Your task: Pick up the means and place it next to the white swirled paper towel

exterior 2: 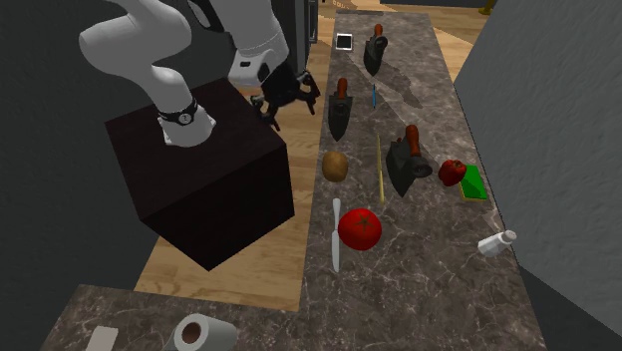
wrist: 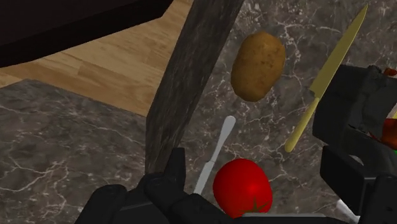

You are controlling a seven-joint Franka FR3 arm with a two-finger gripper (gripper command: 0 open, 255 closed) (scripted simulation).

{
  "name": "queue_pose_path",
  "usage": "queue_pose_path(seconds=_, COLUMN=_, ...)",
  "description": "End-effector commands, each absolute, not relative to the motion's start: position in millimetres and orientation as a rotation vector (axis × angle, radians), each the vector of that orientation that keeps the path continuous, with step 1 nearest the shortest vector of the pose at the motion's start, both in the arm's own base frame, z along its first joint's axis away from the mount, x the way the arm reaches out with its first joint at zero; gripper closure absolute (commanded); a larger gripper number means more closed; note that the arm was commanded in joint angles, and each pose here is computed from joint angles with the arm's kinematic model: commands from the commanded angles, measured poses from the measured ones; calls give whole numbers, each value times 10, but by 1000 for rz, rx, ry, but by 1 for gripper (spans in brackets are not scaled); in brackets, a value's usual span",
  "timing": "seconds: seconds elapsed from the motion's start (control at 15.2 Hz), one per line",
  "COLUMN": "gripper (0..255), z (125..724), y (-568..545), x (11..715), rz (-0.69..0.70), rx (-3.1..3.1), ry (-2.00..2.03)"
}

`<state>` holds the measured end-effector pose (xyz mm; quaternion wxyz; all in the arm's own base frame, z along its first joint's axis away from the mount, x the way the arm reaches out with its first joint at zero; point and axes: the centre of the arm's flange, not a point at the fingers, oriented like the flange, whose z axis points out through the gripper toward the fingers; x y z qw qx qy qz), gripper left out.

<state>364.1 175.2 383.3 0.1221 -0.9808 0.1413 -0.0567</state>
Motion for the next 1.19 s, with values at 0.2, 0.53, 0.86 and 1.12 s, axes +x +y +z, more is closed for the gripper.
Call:
queue_pose_path(seconds=0.2, gripper=0, z=3390, y=2163, x=3857, rz=-145, rx=-2818, ry=539)
queue_pose_path(seconds=0.53, gripper=0, z=2945, y=2576, x=4079, rz=-122, rx=-2770, ry=659)
queue_pose_path(seconds=0.86, gripper=0, z=2507, y=2984, x=4325, rz=-100, rx=-2718, ry=777)
queue_pose_path(seconds=1.12, gripper=0, z=2162, y=3304, x=4541, rz=-82, rx=-2673, ry=869)
